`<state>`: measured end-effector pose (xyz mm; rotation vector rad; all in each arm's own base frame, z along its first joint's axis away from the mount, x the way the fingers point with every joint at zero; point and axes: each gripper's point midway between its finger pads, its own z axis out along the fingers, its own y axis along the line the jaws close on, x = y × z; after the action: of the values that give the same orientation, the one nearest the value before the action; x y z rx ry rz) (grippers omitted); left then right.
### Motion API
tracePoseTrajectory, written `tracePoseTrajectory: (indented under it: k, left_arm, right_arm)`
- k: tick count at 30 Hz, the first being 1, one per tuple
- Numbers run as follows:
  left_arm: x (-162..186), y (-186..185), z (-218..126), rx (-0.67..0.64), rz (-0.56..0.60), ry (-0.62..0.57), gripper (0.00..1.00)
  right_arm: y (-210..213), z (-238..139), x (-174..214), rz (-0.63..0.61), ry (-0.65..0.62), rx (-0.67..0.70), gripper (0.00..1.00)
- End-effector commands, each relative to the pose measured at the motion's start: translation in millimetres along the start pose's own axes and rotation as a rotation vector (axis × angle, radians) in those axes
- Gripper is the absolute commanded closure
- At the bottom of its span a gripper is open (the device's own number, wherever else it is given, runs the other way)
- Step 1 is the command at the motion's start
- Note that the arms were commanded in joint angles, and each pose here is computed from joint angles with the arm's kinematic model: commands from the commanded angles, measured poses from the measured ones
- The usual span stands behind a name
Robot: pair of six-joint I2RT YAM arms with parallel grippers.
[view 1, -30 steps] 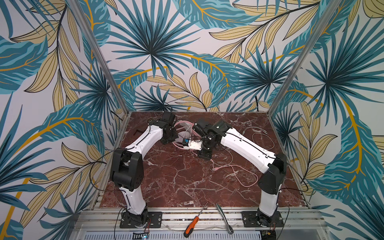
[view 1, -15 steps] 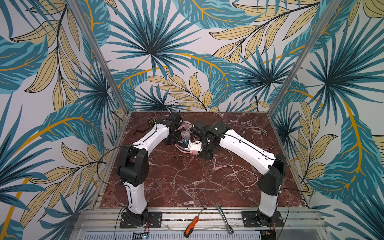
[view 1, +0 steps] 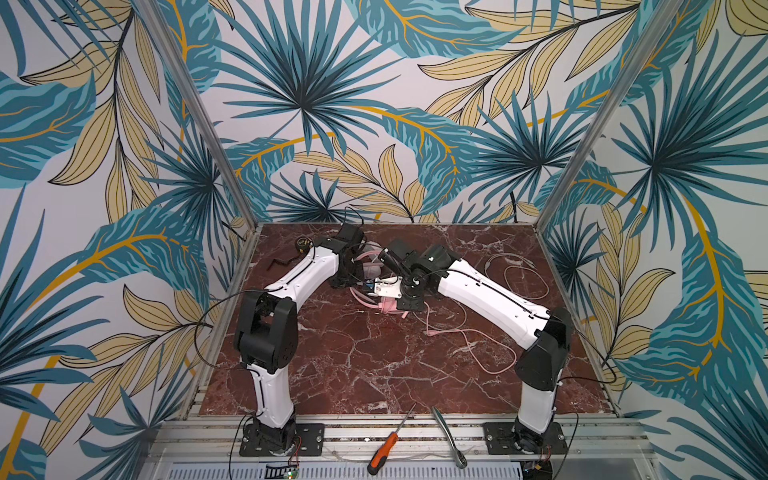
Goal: Wrap the headphones
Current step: 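Lift the pink cable over the headset while the left gripper holds the headband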
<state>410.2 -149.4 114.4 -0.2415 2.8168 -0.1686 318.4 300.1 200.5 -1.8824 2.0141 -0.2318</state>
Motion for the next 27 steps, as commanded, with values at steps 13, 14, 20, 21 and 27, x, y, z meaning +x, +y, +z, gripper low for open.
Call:
tracePoseTrajectory:
  k: [13, 14, 20, 21, 27]
  left_arm:
    - [0, -28, -6, 0.094, 0.122, -0.002, 1.0]
    - [0, -28, -7, 0.094, 0.126, -0.003, 1.0]
    - [2, -32, -8, 0.118, 0.149, 0.007, 1.0]
    - [3, -33, -8, 0.124, 0.153, 0.01, 1.0]
    - [5, -36, -9, 0.147, 0.176, 0.018, 1.0]
  right_arm:
    - [-42, 17, -11, -0.102, -0.135, 0.168, 1.0]
    - [-45, 18, -9, -0.1, -0.122, 0.176, 1.0]
    - [-52, 26, -1, -0.083, -0.075, 0.198, 1.0]
    - [-54, 27, 1, -0.077, -0.07, 0.205, 1.0]
    - [-63, 33, 5, -0.046, -0.056, 0.234, 0.98]
